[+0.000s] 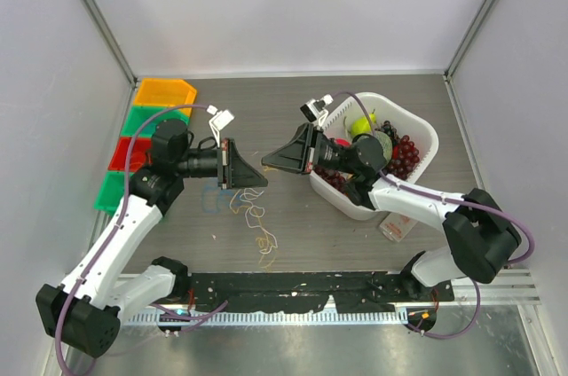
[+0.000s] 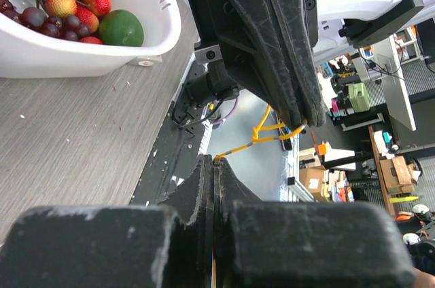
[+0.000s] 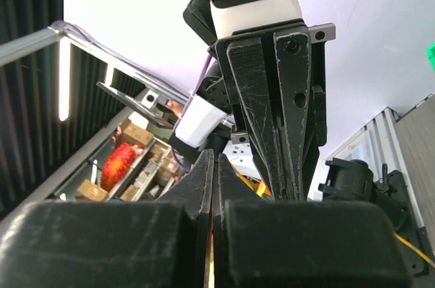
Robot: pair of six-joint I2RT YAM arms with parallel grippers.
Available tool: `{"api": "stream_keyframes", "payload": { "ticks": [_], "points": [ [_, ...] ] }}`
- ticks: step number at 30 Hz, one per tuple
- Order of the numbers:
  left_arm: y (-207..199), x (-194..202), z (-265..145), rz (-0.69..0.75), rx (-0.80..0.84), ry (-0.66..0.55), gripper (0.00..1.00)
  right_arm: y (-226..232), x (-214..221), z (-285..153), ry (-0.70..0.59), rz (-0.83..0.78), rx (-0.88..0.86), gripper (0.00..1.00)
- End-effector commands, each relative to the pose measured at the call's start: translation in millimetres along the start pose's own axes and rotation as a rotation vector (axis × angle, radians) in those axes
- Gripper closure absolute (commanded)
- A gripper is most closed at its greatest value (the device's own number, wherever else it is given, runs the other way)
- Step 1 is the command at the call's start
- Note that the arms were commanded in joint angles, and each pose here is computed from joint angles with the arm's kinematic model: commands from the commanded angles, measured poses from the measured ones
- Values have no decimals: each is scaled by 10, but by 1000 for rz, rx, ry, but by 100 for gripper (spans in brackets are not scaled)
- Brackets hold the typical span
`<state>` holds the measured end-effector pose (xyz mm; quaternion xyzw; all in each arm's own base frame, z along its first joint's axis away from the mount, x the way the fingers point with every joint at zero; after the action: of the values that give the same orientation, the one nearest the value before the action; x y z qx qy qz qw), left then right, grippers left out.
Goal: Untangle the cables
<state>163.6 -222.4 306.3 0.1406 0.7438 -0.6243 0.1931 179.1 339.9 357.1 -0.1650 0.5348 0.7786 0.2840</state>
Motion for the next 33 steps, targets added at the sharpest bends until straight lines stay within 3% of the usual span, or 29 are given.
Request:
{"api": "stream_keyframes", "payload": {
  "ticks": [1, 7, 12, 14, 15, 16, 17, 18, 19, 20, 23, 30, 33],
  "points": [
    [100, 28, 15, -7, -29, 1, 100, 737, -415, -122, -207, -87, -235, 99],
    [167, 43, 30, -28, -37, -13, 100, 883, -630, -170, -293, -41, -303, 86],
    [117, 25, 19, -14, -32, -11, 100, 827, -562, -181, -256, -56, -297, 71],
    [99, 21, 16, -8, -28, -11, 100, 672, -449, -131, -147, -130, -227, 49],
    [96, 24, 17, -10, -24, -7, 100, 506, -339, -121, -58, -145, -163, 33],
    [94, 25, 17, -10, -23, -5, 100, 446, -295, -126, -26, -234, -136, 29],
    [86, 23, 15, -7, -22, -6, 100, 242, -202, -155, 43, -221, -56, 27],
    [86, 26, 14, -7, -21, -4, 100, 225, -183, -177, 61, -350, -43, 27],
    [84, 28, 14, -7, -20, -3, 100, 69, -117, -209, 117, -308, 46, 27],
    [89, 27, 15, -7, -21, -4, 100, 35, -117, -232, 136, -444, 70, 28],
    [88, 31, 16, -8, -18, 0, 100, -24, -59, -307, 220, -558, 127, 33],
    [101, 8, 39, -18, -11, 5, 100, -126, 3, -342, 321, -613, 145, 53],
    [87, 13, 35, -20, -7, 8, 100, -175, 21, -340, 335, -600, 146, 52]
  ]
}}
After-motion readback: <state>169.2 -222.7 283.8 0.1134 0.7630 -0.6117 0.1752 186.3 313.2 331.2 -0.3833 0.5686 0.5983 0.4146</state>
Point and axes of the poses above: each gripper's point midway between its finger pads, its own z axis out along the fingers, its own y axis along the line the jaws close on, x = y × z, the point moved 2 cm from there along -z, back along the fingers, and after that the axes turned 12 degrees about -z, right-handed, at the moved point
